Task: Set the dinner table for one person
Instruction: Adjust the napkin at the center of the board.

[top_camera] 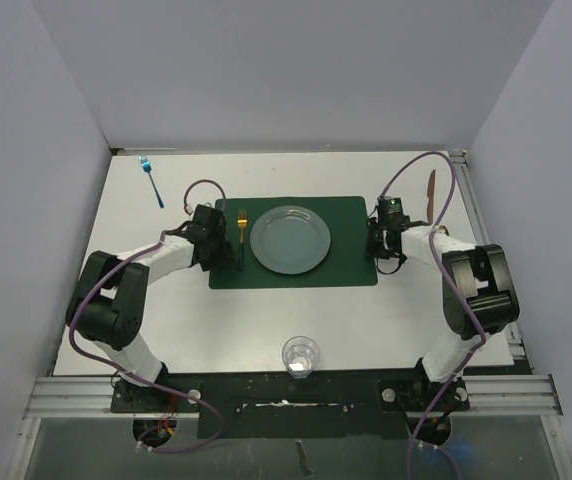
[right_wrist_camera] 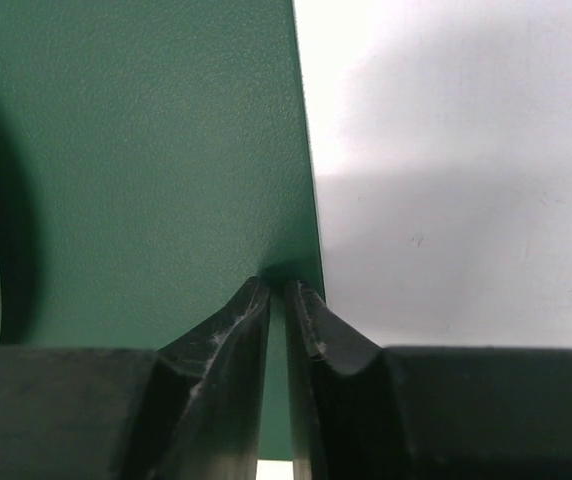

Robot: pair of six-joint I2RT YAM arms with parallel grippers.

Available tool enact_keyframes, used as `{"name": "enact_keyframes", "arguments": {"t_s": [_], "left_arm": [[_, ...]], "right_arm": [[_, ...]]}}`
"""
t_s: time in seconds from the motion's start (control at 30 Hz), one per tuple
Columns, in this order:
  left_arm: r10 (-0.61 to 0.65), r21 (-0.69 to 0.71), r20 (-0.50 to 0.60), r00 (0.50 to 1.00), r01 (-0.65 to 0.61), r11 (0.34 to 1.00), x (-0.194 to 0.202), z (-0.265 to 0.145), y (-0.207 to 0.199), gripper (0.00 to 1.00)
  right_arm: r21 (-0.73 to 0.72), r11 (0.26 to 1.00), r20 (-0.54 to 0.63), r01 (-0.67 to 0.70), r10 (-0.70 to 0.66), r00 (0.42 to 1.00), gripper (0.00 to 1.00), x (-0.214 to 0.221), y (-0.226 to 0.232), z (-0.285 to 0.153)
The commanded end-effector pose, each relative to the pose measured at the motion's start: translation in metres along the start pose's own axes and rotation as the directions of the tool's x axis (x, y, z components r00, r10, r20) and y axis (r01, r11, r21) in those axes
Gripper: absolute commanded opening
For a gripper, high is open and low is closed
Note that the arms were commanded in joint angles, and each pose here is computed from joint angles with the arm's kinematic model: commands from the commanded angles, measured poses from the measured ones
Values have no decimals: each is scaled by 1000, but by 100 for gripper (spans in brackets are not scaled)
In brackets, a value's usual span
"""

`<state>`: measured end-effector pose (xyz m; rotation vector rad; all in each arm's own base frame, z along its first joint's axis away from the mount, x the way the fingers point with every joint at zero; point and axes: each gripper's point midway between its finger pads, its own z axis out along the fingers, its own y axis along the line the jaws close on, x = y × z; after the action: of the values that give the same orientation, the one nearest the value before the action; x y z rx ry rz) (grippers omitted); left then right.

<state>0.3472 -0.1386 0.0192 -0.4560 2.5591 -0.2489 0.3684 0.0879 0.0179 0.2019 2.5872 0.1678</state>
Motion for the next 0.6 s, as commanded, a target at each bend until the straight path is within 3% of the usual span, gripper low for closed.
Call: {"name": "enact_keyframes", "arguments": {"t_s": [0.0,0.27,0.37,0.57], "left_arm": [[-4,20,75,997,3,1000,-24,-19,-8,50],[-75,99,318,945,46,994,-94,-99,-29,52],[-78,63,427,901,56,996,-126,-129,-23,63],[-105,-38,465,879,138,990,-178,-121,13,63]], "right_arm": [[-52,999,98,12,-7,995,18,-27,11,-33],[-118,993,284,32,3,959,23,-76,27,-113],[-123,992,356,32,14,935,24,-90,28,-141],[-197,979,451,43,51,891,25,-99,37,-182]]}}
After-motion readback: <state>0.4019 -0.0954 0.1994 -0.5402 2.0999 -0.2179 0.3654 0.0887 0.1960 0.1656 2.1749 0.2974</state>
